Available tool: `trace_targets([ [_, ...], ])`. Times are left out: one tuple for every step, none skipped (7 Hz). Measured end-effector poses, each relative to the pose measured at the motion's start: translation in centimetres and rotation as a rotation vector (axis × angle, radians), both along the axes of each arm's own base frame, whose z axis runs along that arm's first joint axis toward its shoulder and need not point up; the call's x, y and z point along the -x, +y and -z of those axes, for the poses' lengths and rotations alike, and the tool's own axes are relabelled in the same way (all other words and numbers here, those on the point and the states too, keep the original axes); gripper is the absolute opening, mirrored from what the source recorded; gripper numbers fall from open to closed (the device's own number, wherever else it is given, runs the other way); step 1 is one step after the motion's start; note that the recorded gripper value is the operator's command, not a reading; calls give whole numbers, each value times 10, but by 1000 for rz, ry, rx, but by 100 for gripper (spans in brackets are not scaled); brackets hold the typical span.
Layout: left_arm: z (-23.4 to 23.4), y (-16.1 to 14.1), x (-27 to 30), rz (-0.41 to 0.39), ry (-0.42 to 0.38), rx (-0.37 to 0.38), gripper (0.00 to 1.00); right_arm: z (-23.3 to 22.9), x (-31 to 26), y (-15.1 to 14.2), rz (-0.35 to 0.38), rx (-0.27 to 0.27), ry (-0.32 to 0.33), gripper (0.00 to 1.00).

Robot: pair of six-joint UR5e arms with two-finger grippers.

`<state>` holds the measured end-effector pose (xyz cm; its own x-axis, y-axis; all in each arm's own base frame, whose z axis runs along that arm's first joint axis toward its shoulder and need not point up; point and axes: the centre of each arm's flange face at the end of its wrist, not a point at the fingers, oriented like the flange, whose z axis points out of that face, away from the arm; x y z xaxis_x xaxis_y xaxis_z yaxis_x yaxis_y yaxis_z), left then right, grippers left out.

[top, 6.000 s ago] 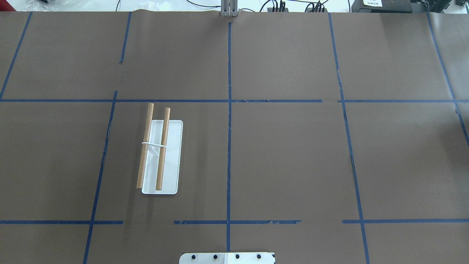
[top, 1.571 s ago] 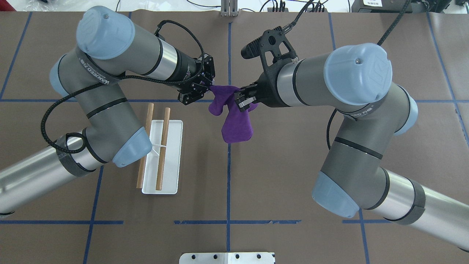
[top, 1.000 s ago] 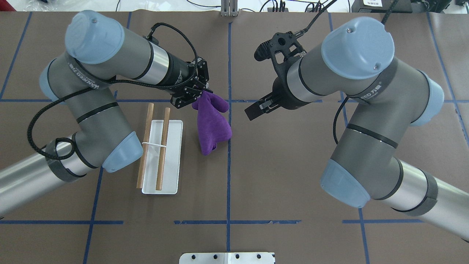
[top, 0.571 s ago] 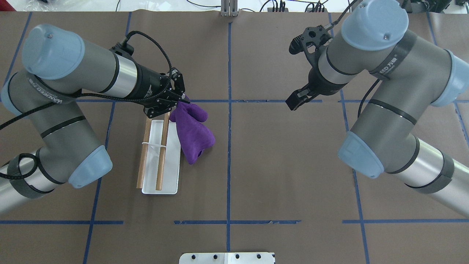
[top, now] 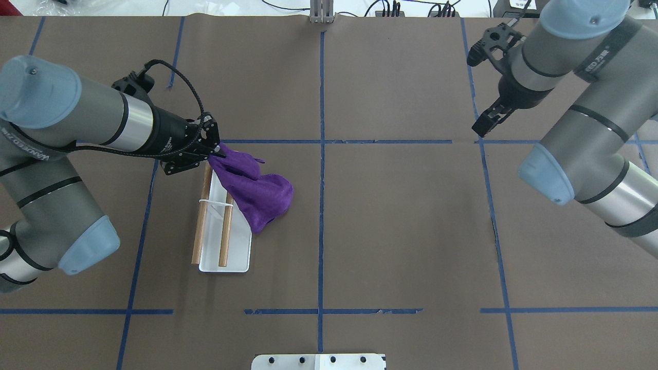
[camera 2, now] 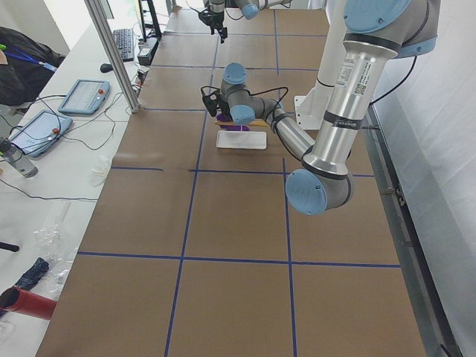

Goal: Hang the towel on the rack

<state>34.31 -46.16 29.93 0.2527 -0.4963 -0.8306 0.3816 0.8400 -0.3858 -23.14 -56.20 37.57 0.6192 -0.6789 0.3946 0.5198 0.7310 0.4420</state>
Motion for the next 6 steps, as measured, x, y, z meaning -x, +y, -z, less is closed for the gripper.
trace_targets([
  [-21, -4, 14, -4, -41, -32, 0, -26, -32, -8, 35, -9, 15, 100],
  [-36, -6, 23, -9, -71, -55, 0, -44, -52, -12, 56, -12, 24, 100],
  [-46, -8, 26, -13, -90, -63, 21, -52, -61, -13, 66, -14, 27, 100],
  [-52, -8, 27, -16, -101, -64, 99, -56, -65, -13, 69, -14, 29, 100],
  [-55, -9, 27, -15, -106, -63, 100, -58, -66, -13, 70, -14, 30, 100],
  [-57, -10, 27, -7, -114, -66, 100, -59, -68, -13, 68, -12, 30, 100],
])
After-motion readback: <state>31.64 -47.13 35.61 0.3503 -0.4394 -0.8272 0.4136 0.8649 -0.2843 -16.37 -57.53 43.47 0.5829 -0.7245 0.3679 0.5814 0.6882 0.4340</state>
